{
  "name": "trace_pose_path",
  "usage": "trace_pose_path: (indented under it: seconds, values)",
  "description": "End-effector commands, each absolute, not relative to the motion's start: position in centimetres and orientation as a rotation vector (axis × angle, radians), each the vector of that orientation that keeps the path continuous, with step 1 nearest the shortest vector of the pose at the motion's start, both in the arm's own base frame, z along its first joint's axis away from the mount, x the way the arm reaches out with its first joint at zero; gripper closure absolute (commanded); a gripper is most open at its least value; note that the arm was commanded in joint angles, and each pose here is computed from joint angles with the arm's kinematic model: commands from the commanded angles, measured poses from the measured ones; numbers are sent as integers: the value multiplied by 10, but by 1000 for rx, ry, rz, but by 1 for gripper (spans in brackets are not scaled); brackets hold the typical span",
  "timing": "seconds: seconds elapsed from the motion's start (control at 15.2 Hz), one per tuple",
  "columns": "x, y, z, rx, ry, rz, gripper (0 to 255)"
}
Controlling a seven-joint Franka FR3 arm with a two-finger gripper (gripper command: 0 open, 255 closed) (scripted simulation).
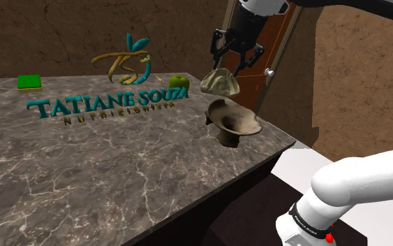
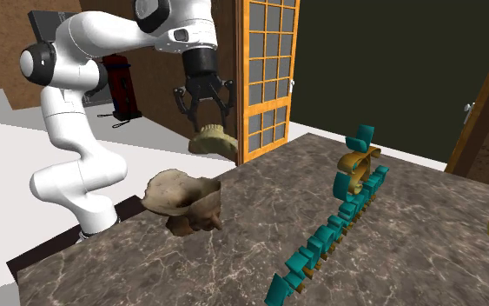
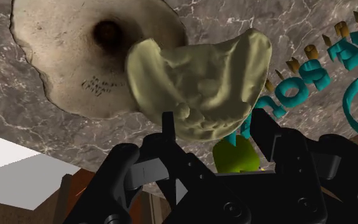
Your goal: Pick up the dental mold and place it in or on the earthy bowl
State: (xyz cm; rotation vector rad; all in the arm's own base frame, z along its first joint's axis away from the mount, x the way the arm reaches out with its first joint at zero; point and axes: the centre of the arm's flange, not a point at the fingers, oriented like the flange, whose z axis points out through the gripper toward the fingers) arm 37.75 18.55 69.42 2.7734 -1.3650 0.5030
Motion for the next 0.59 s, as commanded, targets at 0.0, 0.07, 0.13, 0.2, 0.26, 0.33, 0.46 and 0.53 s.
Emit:
trace_pose_path:
  seconds: [0.0, 0.07, 0.13, 0.2, 0.26, 0.33, 0.46, 0.53]
  values:
    - [371, 158, 695, 2776, -1363, 503, 255]
    - [369, 145, 696, 2776, -1363, 503, 255]
    - [366, 132, 697, 2776, -1363, 503, 255]
    - [364, 119, 698, 2776, -1363, 503, 255]
    - [361, 106, 699, 2776, -1363, 503, 255]
    - [359, 93, 700, 2776, -1363, 503, 255]
    - [358, 87, 695, 2776, -1363, 503, 255]
    - [358, 87, 690, 2776, -1363, 503, 255]
